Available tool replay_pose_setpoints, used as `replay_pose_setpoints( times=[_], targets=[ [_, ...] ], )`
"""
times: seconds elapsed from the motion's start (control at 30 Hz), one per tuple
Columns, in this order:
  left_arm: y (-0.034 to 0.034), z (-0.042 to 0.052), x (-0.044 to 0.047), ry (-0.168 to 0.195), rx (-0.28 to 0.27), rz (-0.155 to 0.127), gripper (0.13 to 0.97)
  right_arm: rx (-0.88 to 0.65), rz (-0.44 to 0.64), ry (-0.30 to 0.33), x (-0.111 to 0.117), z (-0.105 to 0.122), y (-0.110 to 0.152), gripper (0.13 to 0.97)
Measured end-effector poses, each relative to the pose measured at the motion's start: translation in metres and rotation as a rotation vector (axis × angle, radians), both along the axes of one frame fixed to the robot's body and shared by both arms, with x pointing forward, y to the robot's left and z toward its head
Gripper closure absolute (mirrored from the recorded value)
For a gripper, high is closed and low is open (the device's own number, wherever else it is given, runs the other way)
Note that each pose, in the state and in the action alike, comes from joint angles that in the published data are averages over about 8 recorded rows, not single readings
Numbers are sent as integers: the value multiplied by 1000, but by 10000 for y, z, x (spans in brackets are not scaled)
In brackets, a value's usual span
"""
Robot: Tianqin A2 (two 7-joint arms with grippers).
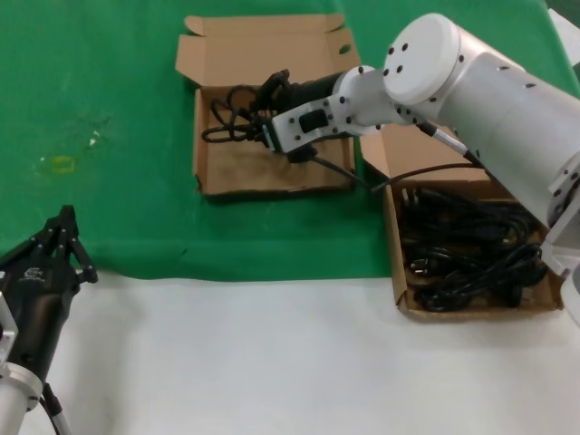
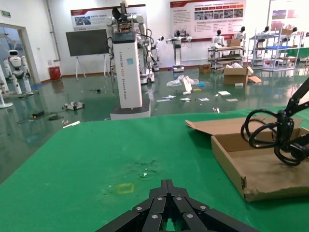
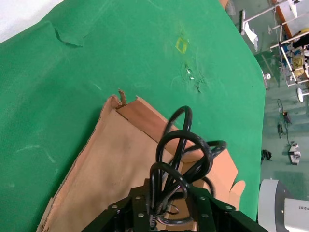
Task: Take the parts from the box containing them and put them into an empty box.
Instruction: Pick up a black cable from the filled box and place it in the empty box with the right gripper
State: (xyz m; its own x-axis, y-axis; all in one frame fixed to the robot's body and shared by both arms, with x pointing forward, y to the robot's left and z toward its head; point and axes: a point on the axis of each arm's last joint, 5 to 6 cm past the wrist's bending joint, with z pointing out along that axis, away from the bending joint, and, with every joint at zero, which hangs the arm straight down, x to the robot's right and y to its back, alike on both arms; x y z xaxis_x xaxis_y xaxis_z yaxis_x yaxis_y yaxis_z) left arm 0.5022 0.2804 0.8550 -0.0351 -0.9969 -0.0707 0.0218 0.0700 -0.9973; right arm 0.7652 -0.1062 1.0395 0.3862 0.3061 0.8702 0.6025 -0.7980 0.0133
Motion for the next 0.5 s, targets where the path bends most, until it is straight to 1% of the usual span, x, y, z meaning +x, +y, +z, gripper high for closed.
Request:
replay_pose_setpoints(
  times=[0.27, 0.3, 0.5],
  targets=[
    [0, 0, 0, 0, 0, 0, 953, -4, 2, -4, 1, 2, 0, 755],
    [0, 0, 0, 0, 0, 0, 953, -4, 2, -5, 1, 5, 0, 755],
    [0, 0, 0, 0, 0, 0, 953, -3, 2, -7, 2, 15, 2, 625]
  ],
)
